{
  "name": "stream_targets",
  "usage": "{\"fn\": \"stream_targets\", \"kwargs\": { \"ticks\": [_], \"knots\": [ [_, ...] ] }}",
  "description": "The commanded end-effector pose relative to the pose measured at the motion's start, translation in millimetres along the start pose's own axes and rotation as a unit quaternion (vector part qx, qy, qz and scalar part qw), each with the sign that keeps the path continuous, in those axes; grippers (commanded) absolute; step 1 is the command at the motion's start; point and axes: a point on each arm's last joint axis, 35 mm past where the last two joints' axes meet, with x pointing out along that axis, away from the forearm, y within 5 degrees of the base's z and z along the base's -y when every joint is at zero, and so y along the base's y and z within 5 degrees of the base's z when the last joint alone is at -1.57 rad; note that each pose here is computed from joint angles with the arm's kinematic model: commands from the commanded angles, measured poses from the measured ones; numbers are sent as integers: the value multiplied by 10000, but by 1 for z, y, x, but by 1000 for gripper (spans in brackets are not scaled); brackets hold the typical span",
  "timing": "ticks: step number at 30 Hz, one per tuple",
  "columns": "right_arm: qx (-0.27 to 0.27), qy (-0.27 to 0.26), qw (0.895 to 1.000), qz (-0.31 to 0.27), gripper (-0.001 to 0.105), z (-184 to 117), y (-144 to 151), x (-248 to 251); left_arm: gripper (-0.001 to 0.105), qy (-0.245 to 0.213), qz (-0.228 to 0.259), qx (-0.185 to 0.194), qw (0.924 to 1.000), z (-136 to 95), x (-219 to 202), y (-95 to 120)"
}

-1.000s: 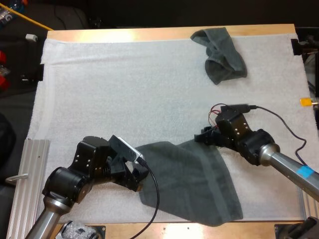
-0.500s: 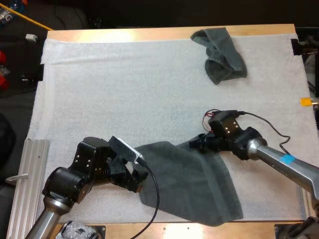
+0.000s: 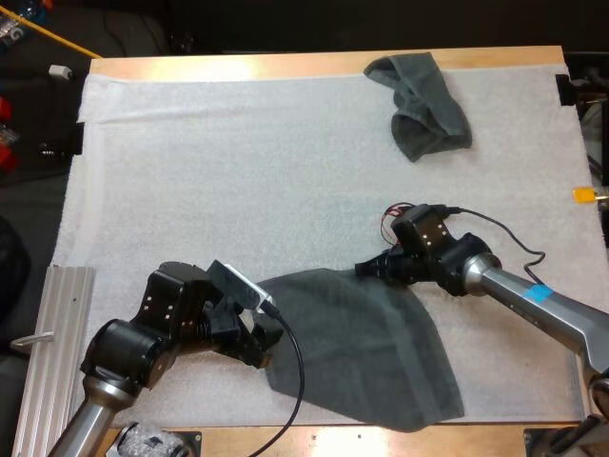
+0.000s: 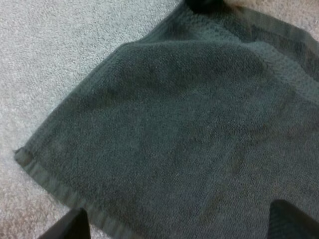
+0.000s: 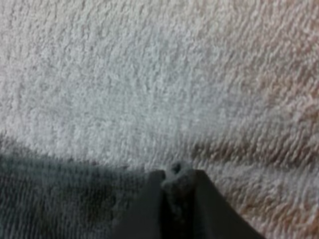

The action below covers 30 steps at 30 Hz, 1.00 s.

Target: Pick towel from pile, fold and stack

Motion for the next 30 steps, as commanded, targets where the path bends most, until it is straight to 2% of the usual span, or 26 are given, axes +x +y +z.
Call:
{"fn": "stream_targets", "kwargs": {
  "ticks": [1, 4, 6, 9, 12, 16, 19, 24, 30],
  "knots": [
    [-45, -17, 10000, -42, 0, 2, 1, -6, 69, 26, -43, -25, 10000, 0, 0, -1],
    [-52, -205, 9982, -552, 0, 6, -1, -21, 69, 26, -44, 60, 10000, 0, 0, -1],
    [-48, -421, 9935, -1057, 0, 9, -2, -38, 69, 25, -44, 252, 9997, 0, 0, -1],
    [-28, -703, 9860, -1510, 0, 13, -2, -59, 69, 4, -17, 537, 9986, 0, 0, -1],
    [-81, -809, 9848, -1535, 0, 14, -1, -70, 69, -41, 41, 631, 9980, 4, 4, 0],
    [-110, -696, 9853, -1554, 0, 11, -1, -71, 69, 54, 33, 594, 9982, 14, 21, 6],
    [-114, -584, 9858, -1572, 0, 8, -2, -70, 69, 229, 53, 492, 9985, 22, 43, 14],
    [-118, -490, 9861, -1586, 0, 6, -2, -70, 69, 400, 381, 279, 9981, 35, 84, 31],
    [-124, -341, 9865, -1599, 0, 3, -2, -70, 69, 574, 446, 220, 9971, 55, 122, 43]
  ]
}}
